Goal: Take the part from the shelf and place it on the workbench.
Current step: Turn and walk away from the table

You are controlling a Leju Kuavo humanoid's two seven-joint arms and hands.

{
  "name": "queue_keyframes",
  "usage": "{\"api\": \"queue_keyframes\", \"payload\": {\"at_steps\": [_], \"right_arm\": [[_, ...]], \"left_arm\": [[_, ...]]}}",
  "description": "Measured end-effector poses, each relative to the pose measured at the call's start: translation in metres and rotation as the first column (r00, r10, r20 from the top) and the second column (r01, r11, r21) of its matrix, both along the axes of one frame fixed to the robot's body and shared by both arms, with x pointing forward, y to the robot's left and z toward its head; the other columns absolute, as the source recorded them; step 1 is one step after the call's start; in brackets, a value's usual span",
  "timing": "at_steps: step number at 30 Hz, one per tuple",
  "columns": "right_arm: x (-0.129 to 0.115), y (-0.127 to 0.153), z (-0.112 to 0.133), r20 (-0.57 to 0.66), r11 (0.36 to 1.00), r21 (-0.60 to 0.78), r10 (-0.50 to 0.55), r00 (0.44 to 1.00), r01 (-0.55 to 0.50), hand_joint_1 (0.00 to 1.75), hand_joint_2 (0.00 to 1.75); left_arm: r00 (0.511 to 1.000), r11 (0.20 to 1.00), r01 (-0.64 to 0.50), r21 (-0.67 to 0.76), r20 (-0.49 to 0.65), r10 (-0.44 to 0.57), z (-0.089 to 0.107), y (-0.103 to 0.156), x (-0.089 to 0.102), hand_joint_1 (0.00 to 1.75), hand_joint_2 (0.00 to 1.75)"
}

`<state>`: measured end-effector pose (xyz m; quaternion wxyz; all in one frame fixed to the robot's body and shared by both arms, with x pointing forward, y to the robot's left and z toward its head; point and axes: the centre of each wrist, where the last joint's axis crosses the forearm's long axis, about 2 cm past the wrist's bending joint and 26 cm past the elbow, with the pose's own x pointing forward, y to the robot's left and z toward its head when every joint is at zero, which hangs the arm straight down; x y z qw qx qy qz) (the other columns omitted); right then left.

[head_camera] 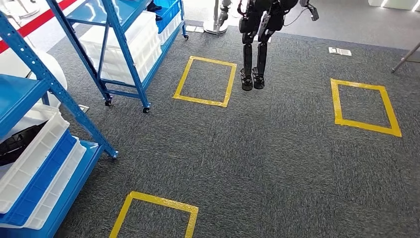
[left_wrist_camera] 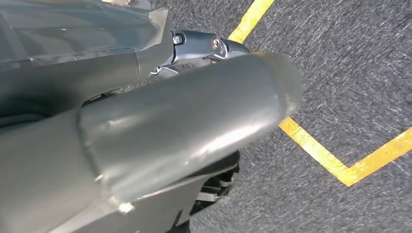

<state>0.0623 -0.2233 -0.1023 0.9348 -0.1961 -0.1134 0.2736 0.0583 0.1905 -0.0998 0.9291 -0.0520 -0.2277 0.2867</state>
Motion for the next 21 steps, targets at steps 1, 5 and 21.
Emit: {"api": "queue_keyframes", "payload": {"at_steps": [1,5,21], "right_arm": [[0.0006,0.0002,0.0001,0.001,1.0,0.0,0.0,1.0,0.0,0.0,0.0],[0.0044,0.0022,0.001,0.007,1.0,0.002,0.005,1.0,-0.005,0.0,0.0],[0.0064,0.004,0.0015,-0.001,1.0,0.0,0.01,1.0,-0.01,0.0,0.0]], "left_arm": [[1.0,1.0,0.0,0.0,0.0,0.0,0.0,0.0001,0.0004,0.0,0.0],[1.0,1.0,-0.004,-0.001,-0.001,0.004,0.0001,0.0001,0.0009,0.0,0.0],[1.0,1.0,-0.017,0.001,-0.015,0.017,-0.0002,0.0008,-0.0003,0.0,0.0]]}}
